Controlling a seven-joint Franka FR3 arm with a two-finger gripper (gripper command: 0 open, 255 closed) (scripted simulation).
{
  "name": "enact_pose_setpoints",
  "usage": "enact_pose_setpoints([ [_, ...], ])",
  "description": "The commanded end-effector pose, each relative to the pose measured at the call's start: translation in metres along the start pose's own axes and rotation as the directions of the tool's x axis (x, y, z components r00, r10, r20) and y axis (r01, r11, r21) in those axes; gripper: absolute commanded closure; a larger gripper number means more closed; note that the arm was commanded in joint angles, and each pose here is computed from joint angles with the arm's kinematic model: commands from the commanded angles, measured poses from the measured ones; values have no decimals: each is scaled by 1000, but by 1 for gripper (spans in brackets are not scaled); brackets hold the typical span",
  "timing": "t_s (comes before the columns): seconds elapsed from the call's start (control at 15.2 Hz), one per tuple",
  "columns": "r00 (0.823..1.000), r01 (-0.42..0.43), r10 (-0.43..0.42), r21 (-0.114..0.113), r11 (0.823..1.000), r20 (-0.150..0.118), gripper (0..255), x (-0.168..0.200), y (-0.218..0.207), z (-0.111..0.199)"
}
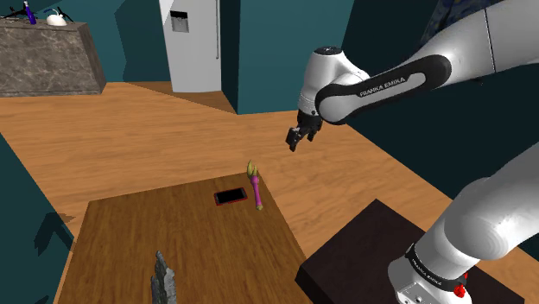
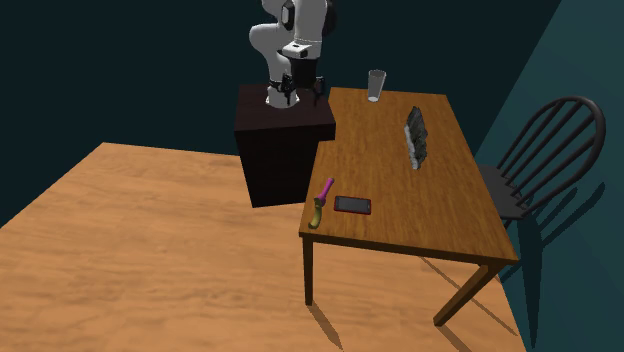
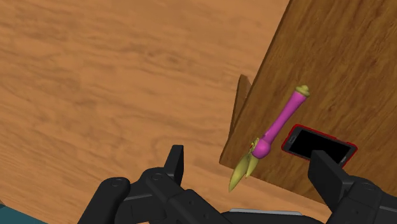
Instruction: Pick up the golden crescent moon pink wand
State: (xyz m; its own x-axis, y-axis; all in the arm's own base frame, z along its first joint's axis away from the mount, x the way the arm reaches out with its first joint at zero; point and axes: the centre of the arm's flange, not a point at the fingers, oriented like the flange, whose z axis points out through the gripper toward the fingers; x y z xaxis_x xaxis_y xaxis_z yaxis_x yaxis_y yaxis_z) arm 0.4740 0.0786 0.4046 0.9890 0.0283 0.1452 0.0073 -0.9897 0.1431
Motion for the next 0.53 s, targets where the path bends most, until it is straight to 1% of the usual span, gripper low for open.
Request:
enact_pose_setpoints([
  [0.0,1000,0,0,-5,1000,-4,0,11,-8,24],
  [0.46,1000,1,-1,-27,1000,-15,0,52,-35,103],
])
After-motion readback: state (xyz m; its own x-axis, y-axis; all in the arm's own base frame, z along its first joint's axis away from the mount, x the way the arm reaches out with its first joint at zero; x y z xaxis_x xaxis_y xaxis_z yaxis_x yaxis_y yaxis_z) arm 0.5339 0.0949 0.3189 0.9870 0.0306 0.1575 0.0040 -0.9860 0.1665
